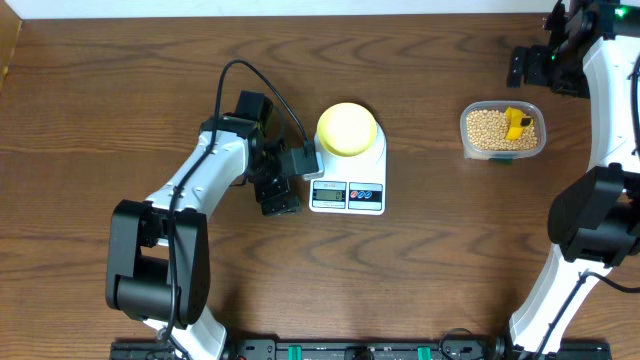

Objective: Scoop item into bowl and weigh 50g on scale

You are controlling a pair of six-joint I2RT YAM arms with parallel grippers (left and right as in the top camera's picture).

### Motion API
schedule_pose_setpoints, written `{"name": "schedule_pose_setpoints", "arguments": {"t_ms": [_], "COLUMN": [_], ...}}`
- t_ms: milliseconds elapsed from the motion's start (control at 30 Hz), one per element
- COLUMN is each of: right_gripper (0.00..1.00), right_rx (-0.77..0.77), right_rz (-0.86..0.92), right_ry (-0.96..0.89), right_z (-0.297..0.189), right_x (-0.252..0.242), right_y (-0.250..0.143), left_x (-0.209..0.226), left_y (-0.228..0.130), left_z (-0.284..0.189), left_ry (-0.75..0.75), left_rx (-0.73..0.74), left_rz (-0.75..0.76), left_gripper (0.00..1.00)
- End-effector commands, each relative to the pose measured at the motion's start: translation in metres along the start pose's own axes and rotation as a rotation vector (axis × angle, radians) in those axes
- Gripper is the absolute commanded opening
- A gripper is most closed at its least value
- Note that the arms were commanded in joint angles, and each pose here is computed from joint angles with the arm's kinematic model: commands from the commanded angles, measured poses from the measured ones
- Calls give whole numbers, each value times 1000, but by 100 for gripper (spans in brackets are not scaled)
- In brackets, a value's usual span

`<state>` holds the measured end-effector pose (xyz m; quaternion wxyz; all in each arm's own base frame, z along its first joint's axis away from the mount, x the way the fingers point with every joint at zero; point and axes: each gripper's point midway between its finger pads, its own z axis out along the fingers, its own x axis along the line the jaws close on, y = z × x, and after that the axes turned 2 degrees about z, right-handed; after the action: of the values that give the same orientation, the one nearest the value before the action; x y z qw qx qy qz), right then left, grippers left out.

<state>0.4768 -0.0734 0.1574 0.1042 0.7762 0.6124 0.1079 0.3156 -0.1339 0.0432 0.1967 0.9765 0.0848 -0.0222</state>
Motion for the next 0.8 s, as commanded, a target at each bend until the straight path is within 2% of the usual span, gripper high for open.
{"name": "schedule_pose_setpoints", "arguments": {"t_ms": [0, 333, 467, 767], "right_gripper": [99, 99, 99, 99], "right_rx": [-15, -15, -15, -15], "right_rz": [3, 3, 3, 3], "right_ry": [-11, -11, -11, -11], "right_z": [-4, -4, -4, -4], "right_x": [-3, -3, -3, -3], "right_y": [4, 4, 4, 4], "left_x": [-6, -8, -24, -48], "left_y": [-3, -2, 17, 11], "left_z": [6, 5, -1, -4], "left_ry": [-30, -37, -95, -178], "left_rx": [-2, -8, -123, -97], "left_rz": [-3, 2, 158, 248], "left_gripper": [98, 98, 98, 98]}}
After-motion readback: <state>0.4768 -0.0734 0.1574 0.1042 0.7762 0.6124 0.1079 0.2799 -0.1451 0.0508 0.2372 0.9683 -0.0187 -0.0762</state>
